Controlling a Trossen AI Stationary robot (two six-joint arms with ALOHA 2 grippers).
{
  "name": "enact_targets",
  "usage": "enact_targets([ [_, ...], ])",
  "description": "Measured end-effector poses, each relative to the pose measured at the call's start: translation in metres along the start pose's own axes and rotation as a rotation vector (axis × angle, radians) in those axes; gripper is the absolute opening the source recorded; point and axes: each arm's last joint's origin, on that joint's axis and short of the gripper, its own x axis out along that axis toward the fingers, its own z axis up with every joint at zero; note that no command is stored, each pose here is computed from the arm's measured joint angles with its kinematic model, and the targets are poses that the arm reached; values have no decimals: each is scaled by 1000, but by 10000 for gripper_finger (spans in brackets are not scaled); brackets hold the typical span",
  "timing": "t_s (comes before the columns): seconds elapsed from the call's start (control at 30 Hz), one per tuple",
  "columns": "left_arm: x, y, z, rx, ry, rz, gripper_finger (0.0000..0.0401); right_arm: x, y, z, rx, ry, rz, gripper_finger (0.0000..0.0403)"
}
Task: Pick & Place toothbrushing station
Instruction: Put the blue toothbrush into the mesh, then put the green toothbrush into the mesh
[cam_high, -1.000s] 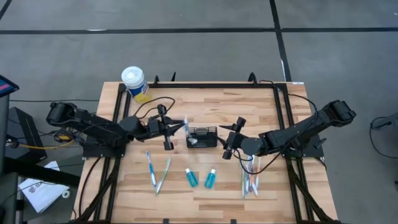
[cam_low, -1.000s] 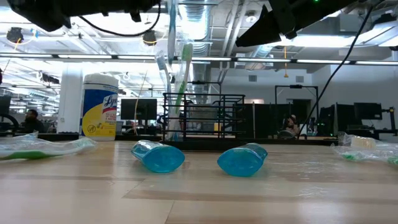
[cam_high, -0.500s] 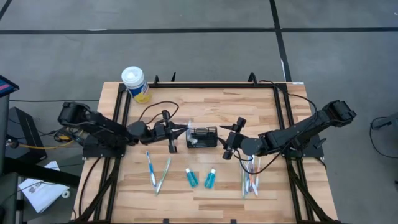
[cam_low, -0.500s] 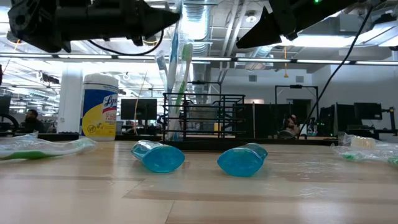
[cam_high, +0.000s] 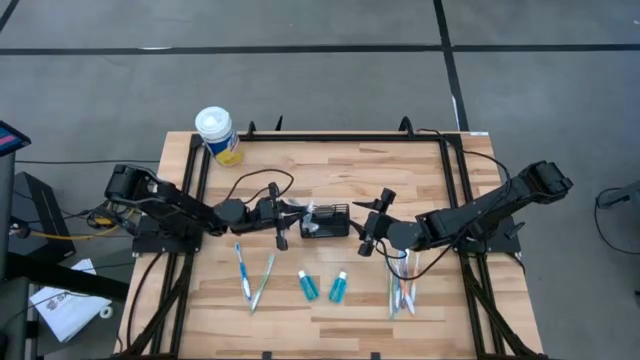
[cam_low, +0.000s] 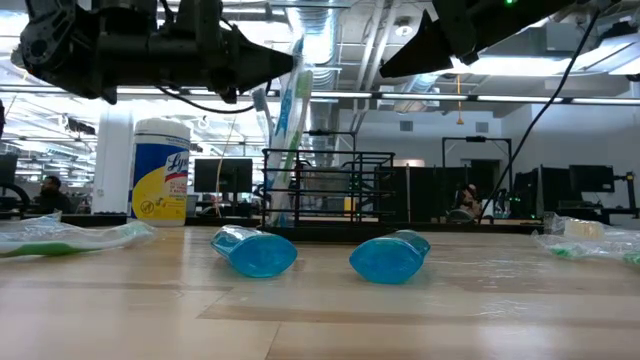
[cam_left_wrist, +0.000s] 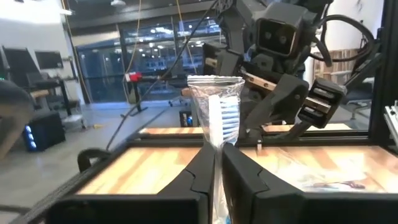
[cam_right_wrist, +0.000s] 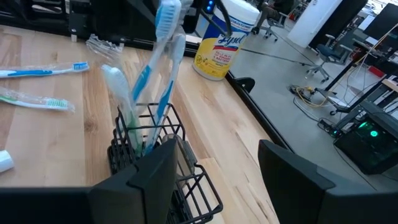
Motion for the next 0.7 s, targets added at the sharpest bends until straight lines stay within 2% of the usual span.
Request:
enact_targets([
  [0.1,0,1,1,-2,8,9,49,0,0,0,0,0,0,214],
  [0.27,1,7,-8,-53,91,31,134,0,0,0,6,-1,0,214],
  [0.43,-1,8,0,-62,63,41,213,0,0,0,8,-1,-2,214],
  [0.53,-4,7,20,-63,-28,4,228,2,-2,0,11,0,-9,214],
  [0.7,-19,-1,50,-14,-114,-69,217,5,-5,-1,13,11,-23,214],
])
